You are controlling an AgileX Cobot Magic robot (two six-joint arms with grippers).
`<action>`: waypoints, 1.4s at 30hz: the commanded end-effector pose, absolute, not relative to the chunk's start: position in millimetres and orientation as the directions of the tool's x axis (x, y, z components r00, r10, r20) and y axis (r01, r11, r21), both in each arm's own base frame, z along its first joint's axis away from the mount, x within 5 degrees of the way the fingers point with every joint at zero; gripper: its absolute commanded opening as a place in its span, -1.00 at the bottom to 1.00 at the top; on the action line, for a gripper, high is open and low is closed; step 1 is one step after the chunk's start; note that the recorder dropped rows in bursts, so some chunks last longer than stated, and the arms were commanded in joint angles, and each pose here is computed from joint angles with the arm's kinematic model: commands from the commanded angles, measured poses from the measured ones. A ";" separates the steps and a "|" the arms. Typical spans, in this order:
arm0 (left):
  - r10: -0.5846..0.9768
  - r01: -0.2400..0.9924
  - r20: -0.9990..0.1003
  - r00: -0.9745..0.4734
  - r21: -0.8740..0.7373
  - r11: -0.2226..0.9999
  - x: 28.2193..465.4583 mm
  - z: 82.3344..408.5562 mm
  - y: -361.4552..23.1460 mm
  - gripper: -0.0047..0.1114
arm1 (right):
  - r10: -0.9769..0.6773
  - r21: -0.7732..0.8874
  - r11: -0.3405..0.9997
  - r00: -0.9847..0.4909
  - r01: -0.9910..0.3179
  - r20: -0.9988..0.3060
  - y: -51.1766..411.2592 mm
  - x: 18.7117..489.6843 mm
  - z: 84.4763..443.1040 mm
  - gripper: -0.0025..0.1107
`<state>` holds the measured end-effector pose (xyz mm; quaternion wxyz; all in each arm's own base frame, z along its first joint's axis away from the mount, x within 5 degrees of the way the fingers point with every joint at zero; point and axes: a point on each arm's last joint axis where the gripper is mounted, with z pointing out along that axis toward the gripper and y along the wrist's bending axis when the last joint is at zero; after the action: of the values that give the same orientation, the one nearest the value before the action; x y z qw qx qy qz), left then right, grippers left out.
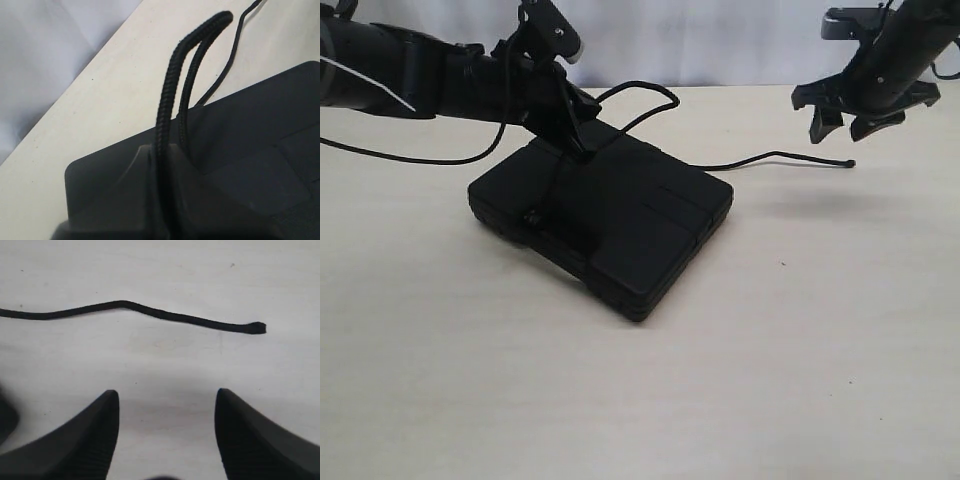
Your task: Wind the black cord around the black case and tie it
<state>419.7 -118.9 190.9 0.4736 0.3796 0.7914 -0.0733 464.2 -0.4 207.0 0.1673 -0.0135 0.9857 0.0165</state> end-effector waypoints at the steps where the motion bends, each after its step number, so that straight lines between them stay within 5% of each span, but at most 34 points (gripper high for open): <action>1: 0.538 0.680 -0.810 -0.232 0.261 0.685 421.4 195.1 -120.8 -0.92 | 0.001 0.010 1.000 -0.964 -0.001 -0.266 2.3 482.7 201.4 0.01; 11: 0.545 0.667 -0.802 -0.244 0.269 0.695 421.6 193.4 -118.8 -0.92 | 0.418 0.187 0.905 -0.878 0.382 -0.233 22.1 514.0 161.1 0.00; 22: 0.541 0.673 -0.806 -0.241 0.263 0.691 421.2 193.6 -119.7 -0.92 | 0.794 0.291 0.603 -0.593 0.743 -0.132 37.4 522.0 131.3 0.00; 36: 0.539 0.673 -0.807 -0.241 0.261 0.692 421.1 193.7 -119.8 -0.92 | 0.874 0.364 0.481 -0.470 0.797 -0.124 35.5 532.4 109.2 -0.02; 38: 0.539 0.673 -0.807 -0.241 0.261 0.692 421.1 193.7 -119.8 -0.92 | 0.867 0.355 0.493 -0.482 0.794 -0.125 35.4 532.2 104.1 -0.17; 42: 0.539 0.673 -0.807 -0.241 0.261 0.692 421.1 193.7 -119.8 -0.92 | 0.835 0.342 0.545 -0.534 0.766 -0.134 36.2 531.4 101.9 -0.78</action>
<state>419.9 -118.5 190.9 0.4734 0.3783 0.7923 -0.0711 532.5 39.4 113.9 0.1513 0.4780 0.8551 0.1319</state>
